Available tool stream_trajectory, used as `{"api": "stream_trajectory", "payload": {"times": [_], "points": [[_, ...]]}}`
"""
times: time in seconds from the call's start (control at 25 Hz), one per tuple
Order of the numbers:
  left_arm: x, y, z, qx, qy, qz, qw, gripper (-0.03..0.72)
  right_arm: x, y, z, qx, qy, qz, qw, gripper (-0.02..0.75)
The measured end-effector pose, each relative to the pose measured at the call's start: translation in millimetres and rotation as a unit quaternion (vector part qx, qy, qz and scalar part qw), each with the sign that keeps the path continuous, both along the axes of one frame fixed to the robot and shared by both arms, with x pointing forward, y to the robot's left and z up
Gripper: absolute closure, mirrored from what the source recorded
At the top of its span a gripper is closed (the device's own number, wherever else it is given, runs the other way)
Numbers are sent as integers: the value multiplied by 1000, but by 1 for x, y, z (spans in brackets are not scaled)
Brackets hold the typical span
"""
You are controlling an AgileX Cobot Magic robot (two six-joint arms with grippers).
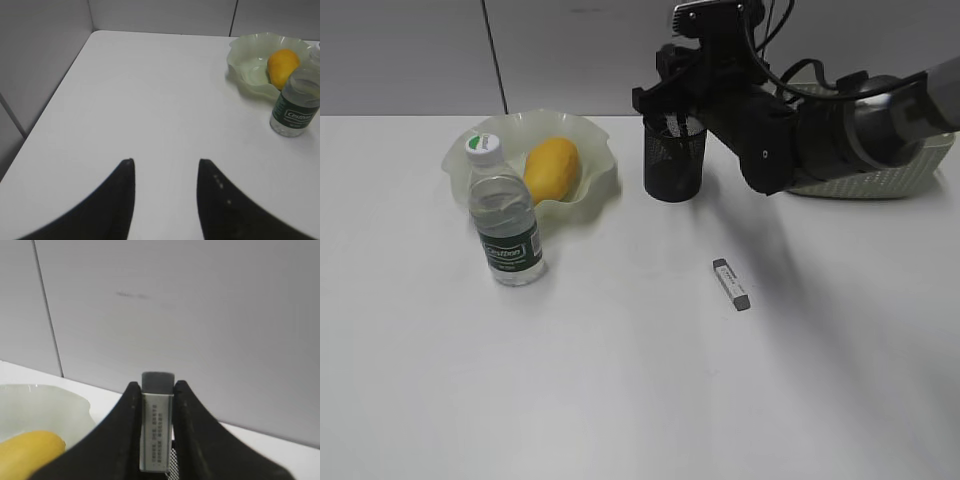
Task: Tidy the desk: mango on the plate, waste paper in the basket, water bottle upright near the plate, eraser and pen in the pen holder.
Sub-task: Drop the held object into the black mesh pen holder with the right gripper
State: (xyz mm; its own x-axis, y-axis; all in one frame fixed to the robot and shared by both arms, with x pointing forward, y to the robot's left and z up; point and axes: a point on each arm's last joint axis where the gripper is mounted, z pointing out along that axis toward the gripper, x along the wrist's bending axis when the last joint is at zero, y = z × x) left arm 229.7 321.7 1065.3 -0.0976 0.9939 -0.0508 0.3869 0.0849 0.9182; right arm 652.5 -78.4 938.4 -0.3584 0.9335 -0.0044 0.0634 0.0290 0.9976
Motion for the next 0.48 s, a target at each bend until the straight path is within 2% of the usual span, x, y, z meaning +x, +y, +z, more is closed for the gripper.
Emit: {"api": "stream_trajectory", "payload": {"times": [0.08,0.28,0.36,0.48], "points": [[0,0,0,0,0,0,1000,385,0,-1,-4,-4,17,-9,1000,546],[0,0,0,0,1,0,1000,391,1,-4,2,-22,25,-21,999,242],[0,0,0,0,1,0,1000,390,-4,-5,19,-32,46,-14,998,198],[0,0,0,0,1,0,1000,390,-28,-10,76,-64,108,35,991,203]]}}
